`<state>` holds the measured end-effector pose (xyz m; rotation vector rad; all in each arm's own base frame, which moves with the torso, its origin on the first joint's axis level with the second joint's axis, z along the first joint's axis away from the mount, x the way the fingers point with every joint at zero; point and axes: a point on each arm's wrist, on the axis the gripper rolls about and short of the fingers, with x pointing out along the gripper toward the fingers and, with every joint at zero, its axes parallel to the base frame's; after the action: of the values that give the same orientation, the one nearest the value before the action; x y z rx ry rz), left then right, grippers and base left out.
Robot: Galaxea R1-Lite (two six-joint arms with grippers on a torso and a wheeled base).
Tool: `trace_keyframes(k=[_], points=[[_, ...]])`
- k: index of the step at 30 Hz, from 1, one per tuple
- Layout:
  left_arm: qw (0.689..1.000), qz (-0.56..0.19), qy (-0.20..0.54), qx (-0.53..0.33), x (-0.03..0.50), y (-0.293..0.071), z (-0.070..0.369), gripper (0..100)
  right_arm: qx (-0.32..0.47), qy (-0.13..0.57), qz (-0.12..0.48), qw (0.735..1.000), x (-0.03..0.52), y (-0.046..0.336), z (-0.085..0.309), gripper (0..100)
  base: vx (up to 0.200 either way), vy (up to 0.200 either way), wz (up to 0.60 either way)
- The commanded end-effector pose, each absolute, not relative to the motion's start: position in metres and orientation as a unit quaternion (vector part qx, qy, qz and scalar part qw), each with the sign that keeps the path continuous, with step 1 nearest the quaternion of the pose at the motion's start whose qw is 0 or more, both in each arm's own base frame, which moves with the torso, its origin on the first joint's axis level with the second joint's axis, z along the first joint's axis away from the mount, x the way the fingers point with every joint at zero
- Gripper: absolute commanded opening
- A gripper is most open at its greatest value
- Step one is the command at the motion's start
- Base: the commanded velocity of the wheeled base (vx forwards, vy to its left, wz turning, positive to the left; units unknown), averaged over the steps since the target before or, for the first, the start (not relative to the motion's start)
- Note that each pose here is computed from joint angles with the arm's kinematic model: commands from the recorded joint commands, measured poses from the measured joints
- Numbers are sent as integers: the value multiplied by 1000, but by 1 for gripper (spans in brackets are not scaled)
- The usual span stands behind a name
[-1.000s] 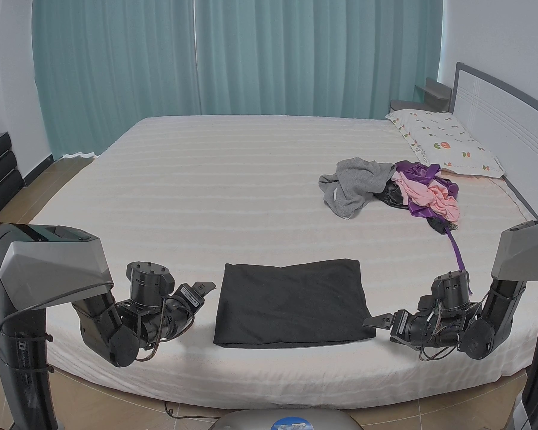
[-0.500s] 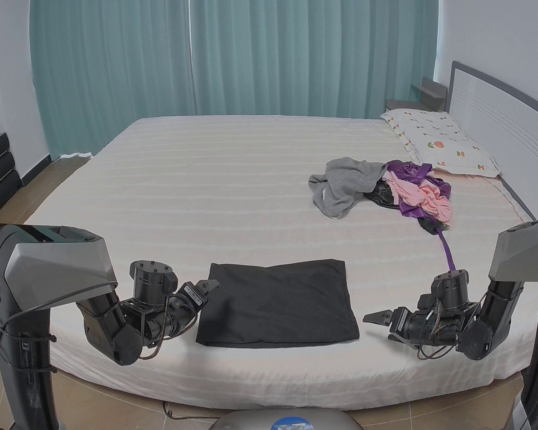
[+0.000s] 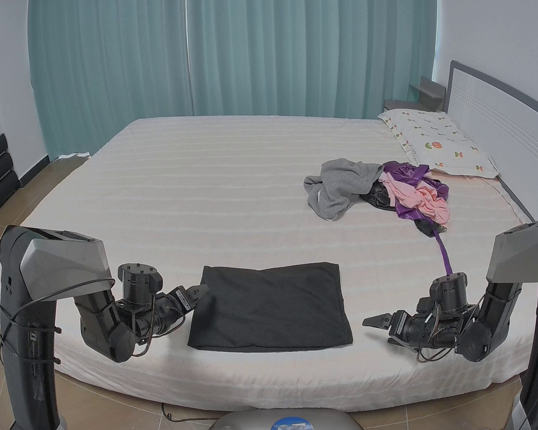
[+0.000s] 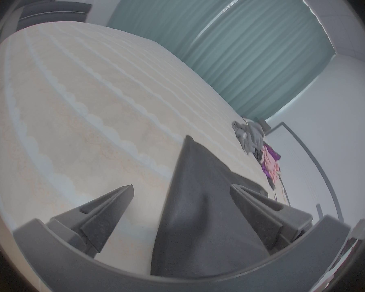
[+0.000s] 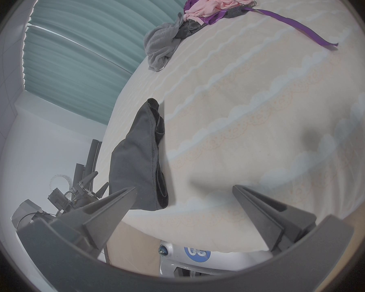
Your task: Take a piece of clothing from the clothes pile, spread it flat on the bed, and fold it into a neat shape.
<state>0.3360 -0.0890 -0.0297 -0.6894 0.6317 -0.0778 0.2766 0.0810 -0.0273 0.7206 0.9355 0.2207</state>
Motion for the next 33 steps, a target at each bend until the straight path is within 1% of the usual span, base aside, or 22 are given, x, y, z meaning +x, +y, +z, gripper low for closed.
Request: trace_keyframes(k=[1, 4, 7, 13, 21, 33], points=[[891, -59, 326, -309, 335, -85, -43, 100, 338, 443, 103, 824, 276, 82, -29, 100, 0, 0, 0], [889, -90, 334, -300, 334, -87, -43, 100, 337, 444, 104, 824, 276, 82, -29, 100, 0, 0, 0], [888, -97, 334, -300, 337, -89, -45, 100, 337, 444, 104, 824, 276, 82, -29, 100, 0, 0, 0], [895, -114, 309, -300, 344, -94, -49, 100, 337, 444, 103, 824, 276, 83, -31, 100, 0, 0, 0], [903, -124, 301, -282, 342, -95, -57, 100, 337, 444, 104, 824, 277, 83, -30, 100, 0, 0, 0], [903, -127, 301, -280, 342, -99, -59, 100, 336, 444, 104, 824, 276, 83, -31, 100, 0, 0, 0]])
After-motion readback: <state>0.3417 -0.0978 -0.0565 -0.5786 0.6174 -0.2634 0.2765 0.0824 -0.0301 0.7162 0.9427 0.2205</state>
